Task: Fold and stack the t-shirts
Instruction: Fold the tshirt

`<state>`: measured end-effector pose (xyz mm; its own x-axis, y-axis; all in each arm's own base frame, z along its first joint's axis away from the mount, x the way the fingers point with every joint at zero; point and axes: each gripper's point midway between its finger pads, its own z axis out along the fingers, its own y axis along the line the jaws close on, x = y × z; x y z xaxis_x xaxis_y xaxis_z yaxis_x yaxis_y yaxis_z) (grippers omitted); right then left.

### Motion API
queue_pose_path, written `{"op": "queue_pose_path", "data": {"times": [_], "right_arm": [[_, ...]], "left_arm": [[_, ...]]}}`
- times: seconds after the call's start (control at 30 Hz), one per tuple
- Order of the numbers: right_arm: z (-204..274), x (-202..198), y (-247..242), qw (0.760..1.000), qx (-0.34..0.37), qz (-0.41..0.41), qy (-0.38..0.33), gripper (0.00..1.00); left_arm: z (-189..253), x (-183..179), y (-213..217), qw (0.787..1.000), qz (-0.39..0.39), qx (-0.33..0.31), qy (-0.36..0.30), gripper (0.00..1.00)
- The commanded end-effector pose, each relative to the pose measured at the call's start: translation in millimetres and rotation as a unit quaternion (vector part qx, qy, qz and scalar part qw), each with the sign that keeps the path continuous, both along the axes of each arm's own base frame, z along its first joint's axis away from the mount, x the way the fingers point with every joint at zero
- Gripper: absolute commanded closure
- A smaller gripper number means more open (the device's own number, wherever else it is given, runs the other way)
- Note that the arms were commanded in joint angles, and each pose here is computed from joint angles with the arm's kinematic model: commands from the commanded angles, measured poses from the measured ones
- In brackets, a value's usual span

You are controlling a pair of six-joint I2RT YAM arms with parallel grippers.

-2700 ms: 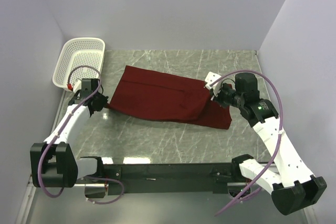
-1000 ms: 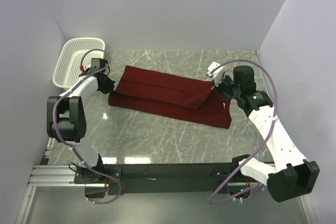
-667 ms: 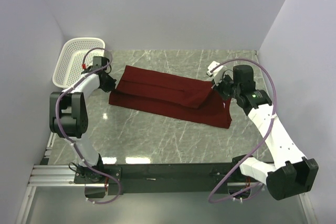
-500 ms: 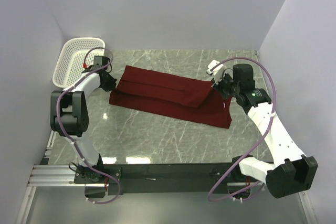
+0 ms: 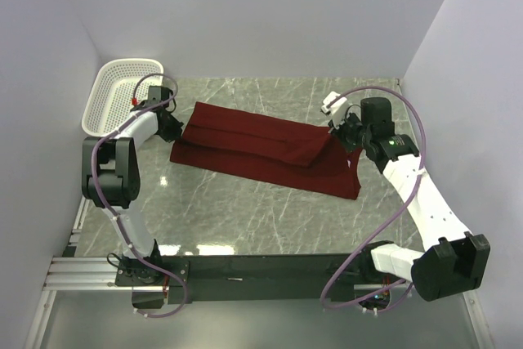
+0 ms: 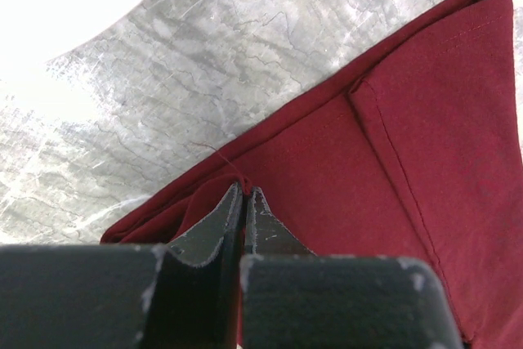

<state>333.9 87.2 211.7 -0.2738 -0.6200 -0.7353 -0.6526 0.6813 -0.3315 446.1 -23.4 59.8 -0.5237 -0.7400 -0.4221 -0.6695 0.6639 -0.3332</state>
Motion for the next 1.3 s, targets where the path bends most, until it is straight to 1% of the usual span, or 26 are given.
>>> {"op": "queue_pose_path", "data": {"times": [0.0, 0.43, 0.47, 0.53, 0.57, 0.6, 0.63, 0.7, 0.77, 0.83, 1.0, 1.03, 1.07, 1.13, 1.17, 1.23, 1.27], "right_arm": [[32, 16, -1, 0.999, 0.014, -0.012, -0.046, 1.00], [29, 19, -3, 0.999, 0.016, -0.015, -0.040, 1.00], [28, 19, -3, 0.999, 0.016, -0.014, -0.040, 1.00], [27, 19, -3, 0.999, 0.017, -0.013, -0.038, 1.00], [27, 19, -2, 0.999, 0.017, -0.013, -0.038, 1.00], [27, 19, -2, 0.999, 0.019, -0.011, -0.038, 1.00], [26, 19, -2, 0.999, 0.018, -0.012, -0.036, 1.00], [24, 20, -1, 0.999, 0.018, -0.010, -0.033, 1.00], [24, 20, -1, 0.999, 0.018, -0.009, -0.032, 1.00], [21, 22, -1, 0.999, 0.018, -0.009, -0.030, 1.00], [12, 30, -1, 1.000, 0.012, -0.011, -0.017, 1.00], [11, 32, -1, 1.000, 0.011, -0.013, -0.016, 1.00], [11, 35, -2, 1.000, 0.008, -0.017, -0.017, 1.00], [7, 41, -4, 1.000, 0.005, -0.024, -0.013, 1.00], [7, 44, -6, 0.999, 0.002, -0.031, -0.015, 1.00], [2, 50, -8, 0.999, 0.000, -0.038, -0.008, 1.00], [4, 54, -9, 0.999, 0.000, -0.042, -0.011, 1.00]], "left_arm": [[14, 13, -2, 1.000, -0.012, 0.007, -0.019, 0.99], [14, 23, -9, 0.999, -0.028, 0.008, -0.017, 0.99], [16, 26, -10, 0.999, -0.031, 0.006, -0.019, 0.97], [19, 27, -11, 0.999, -0.040, 0.007, -0.021, 0.90], [27, 29, -10, 0.999, -0.040, 0.011, -0.030, 0.75], [32, 30, -6, 0.999, -0.034, 0.021, -0.035, 0.66], [38, 31, -5, 0.998, -0.035, 0.025, -0.043, 0.52], [57, 32, -1, 0.997, -0.032, 0.036, -0.062, 0.43], [74, 31, 0, 0.995, -0.037, 0.044, -0.080, 0.36], [84, 29, 3, 0.993, -0.042, 0.055, -0.092, 0.34], [127, 16, 6, 0.982, -0.067, 0.080, -0.160, 0.27], [145, 9, 7, 0.977, -0.073, 0.087, -0.183, 0.25], [140, 0, 7, 0.976, -0.077, 0.090, -0.181, 0.24], [151, -8, 7, 0.971, -0.085, 0.097, -0.203, 0.23], [154, -21, 9, 0.968, -0.085, 0.100, -0.212, 0.21], [159, -32, 8, 0.964, -0.093, 0.105, -0.226, 0.21], [159, -45, 9, 0.963, -0.095, 0.106, -0.229, 0.19]]}}
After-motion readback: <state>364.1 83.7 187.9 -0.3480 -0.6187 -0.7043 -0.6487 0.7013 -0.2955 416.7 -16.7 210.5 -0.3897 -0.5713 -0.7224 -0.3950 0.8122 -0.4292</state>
